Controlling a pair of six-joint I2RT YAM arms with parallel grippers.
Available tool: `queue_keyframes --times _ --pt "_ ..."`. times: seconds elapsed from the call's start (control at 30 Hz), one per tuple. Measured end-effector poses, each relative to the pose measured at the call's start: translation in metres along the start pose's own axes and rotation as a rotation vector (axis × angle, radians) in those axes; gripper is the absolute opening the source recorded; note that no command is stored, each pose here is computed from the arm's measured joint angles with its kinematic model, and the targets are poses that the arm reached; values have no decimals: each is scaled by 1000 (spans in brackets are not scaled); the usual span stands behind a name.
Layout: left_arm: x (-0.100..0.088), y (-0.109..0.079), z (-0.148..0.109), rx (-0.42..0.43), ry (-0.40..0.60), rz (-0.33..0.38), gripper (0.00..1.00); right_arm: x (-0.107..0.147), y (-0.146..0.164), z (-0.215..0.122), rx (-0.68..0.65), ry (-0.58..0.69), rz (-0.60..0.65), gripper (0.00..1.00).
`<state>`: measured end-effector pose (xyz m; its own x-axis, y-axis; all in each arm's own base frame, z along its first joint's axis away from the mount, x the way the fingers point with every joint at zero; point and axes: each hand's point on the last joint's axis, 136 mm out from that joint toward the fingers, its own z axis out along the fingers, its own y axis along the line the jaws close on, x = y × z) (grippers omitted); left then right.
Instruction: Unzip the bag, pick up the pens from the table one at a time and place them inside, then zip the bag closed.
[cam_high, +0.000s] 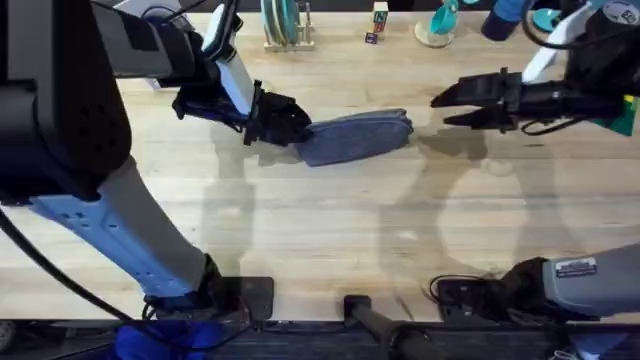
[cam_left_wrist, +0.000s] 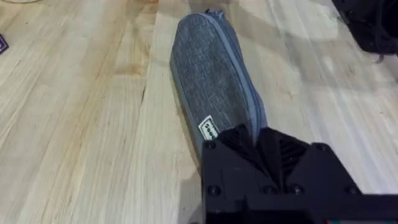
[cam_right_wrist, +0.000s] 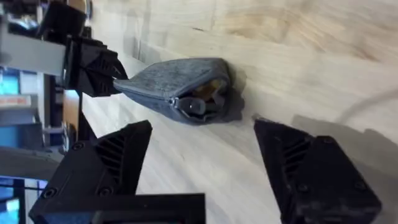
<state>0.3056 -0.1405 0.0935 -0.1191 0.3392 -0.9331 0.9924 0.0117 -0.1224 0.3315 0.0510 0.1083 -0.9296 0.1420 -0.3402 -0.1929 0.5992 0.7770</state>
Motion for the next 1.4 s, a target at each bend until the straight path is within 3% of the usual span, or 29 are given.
queue_keyframes --times 0.37,1.03,1.4 --pt "0 0 0 0 0 0 42 -4 3 32 -41 33 -75 995" --pt "0 0 0 0 0 -3 42 3 23 70 -82 104 -47 995" --pt "0 0 0 0 2 -3 42 3 32 70 -132 106 -13 995"
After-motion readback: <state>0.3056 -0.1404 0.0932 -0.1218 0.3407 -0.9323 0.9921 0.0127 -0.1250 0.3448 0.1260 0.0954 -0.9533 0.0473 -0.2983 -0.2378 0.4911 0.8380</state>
